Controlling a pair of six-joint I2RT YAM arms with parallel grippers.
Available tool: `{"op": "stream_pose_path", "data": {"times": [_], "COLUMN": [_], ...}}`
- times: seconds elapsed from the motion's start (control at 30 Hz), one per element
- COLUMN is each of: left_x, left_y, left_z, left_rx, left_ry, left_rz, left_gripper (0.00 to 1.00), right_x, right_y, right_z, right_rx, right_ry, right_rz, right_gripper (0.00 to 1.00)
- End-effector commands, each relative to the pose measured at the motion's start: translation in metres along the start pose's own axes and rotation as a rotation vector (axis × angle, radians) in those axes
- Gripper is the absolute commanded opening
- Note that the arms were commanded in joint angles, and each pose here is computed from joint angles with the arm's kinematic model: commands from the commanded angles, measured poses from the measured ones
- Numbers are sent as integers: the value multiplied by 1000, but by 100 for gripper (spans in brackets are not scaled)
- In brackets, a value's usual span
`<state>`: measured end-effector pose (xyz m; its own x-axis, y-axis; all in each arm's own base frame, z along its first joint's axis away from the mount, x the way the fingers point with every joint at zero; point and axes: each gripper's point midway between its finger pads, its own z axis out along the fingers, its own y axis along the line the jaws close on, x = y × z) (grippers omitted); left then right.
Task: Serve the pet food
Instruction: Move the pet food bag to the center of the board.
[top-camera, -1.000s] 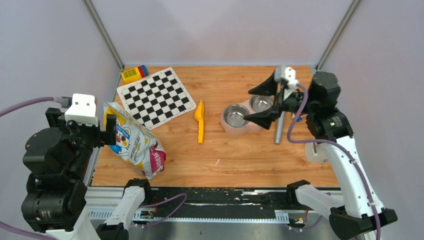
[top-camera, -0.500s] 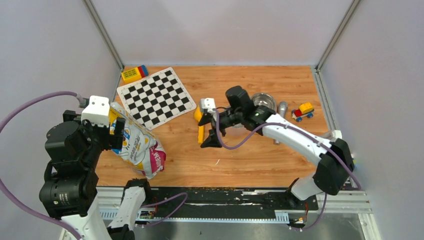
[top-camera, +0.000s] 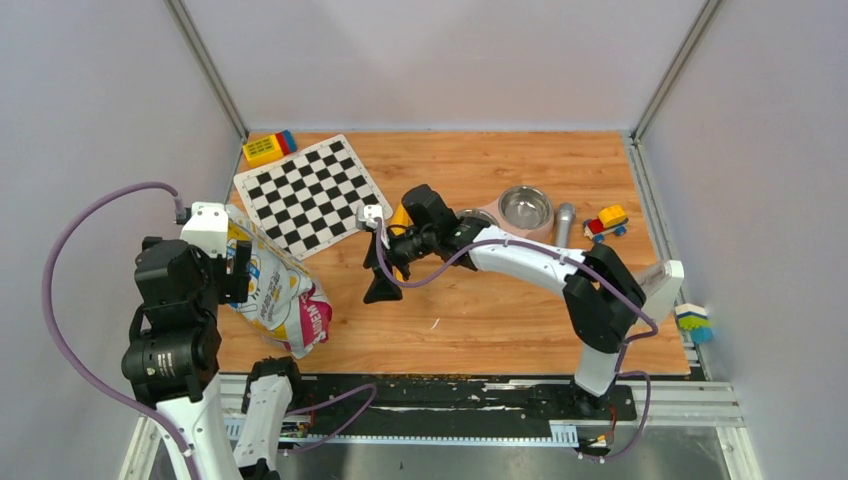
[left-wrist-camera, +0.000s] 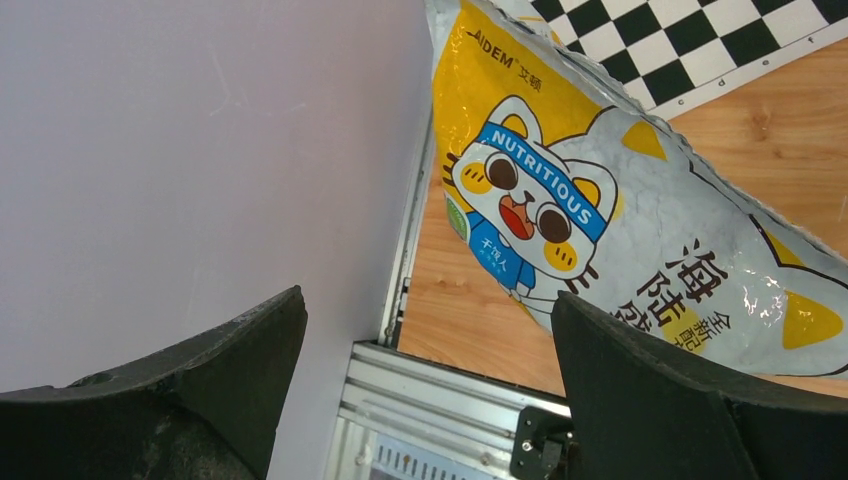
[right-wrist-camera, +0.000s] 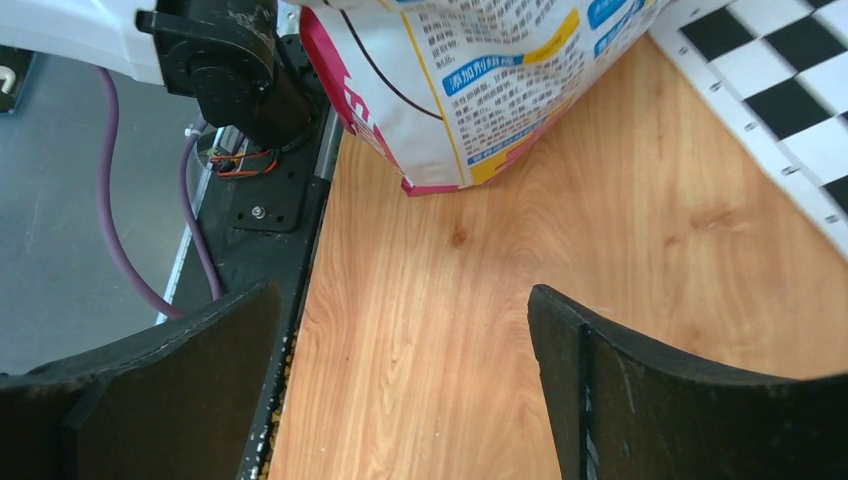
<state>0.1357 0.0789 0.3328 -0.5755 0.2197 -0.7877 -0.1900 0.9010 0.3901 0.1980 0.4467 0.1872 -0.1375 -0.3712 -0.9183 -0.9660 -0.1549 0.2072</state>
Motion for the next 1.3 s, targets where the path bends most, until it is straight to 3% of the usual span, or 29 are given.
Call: {"op": "stream_pose_path", "data": {"times": [0.0, 0.33, 0.63, 1.17, 1.27], "left_x": [-6, 2, 13, 7, 8], "left_y": [2, -8, -20, -30, -29], "left_z": [3, 14, 26, 14, 15], "left_rx": [-25, 14, 50, 106, 101], "left_ry": [-55, -3, 18, -28, -21], "left_rz": [-45, -37, -58, -136, -142], "left_gripper": [100, 100, 100, 100, 100], "right_x": [-20, 8, 14, 15, 13], "right_y": [6, 14, 13, 13, 18], "right_z": [17, 72, 89, 101, 98], "right_rx": [-52, -84, -104, -81, -102], "right_ry": [-65, 28, 50, 93, 93], "right_rz": [57, 81, 128, 123, 123], "right_gripper": [94, 90, 85, 53, 52]}}
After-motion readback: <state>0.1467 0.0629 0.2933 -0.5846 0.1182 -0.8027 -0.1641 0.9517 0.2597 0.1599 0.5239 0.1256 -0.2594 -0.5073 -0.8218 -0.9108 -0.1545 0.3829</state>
